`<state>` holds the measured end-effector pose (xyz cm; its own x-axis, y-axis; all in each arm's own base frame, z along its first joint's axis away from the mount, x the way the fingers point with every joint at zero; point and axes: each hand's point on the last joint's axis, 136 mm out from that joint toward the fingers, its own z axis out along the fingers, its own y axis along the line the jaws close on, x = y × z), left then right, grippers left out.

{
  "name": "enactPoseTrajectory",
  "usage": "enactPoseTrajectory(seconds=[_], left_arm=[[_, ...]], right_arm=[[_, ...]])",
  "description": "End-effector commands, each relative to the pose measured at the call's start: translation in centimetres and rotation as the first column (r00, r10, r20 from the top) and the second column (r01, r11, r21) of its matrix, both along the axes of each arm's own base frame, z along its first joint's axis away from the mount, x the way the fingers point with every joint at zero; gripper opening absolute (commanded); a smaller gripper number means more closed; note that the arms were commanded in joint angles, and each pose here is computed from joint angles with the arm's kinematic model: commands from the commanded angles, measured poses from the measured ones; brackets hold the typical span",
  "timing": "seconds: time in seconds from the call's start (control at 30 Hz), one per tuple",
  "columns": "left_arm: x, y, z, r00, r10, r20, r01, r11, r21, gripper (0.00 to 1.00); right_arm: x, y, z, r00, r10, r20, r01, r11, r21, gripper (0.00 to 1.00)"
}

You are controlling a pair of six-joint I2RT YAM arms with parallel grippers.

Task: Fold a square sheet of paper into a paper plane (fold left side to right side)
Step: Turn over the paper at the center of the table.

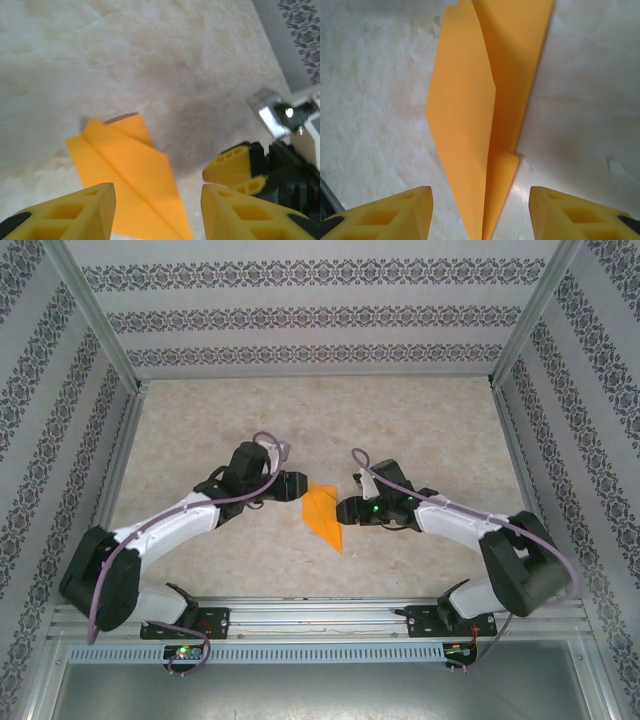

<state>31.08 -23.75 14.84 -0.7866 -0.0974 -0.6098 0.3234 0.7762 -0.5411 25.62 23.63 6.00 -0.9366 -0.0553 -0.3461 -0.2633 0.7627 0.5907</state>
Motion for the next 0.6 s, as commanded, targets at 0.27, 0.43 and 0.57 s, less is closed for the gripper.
enactPoseTrajectory(seconds=[0.27, 0.43, 0.57], left_arm=[[-0.8, 5.5, 0.3, 0.979, 0.175, 0.101, -0.176, 0.984, 0.007, 0.62], [-0.6, 5.9, 0.8, 0.978, 0.184, 0.094, -0.183, 0.983, -0.017, 0.65], [-0.5, 5.9, 2.4, 0.977, 0.182, 0.111, -0.173, 0.981, -0.086, 0.70]], right_arm=[[3.1, 3.8, -0.4, 0.996, 0.090, 0.022, -0.092, 0.988, 0.124, 0.36], [3.0, 3.7, -0.2, 0.996, 0.088, 0.015, -0.089, 0.987, 0.135, 0.12], [3.3, 2.9, 1.9, 0.995, 0.072, 0.072, -0.083, 0.985, 0.151, 0.00]])
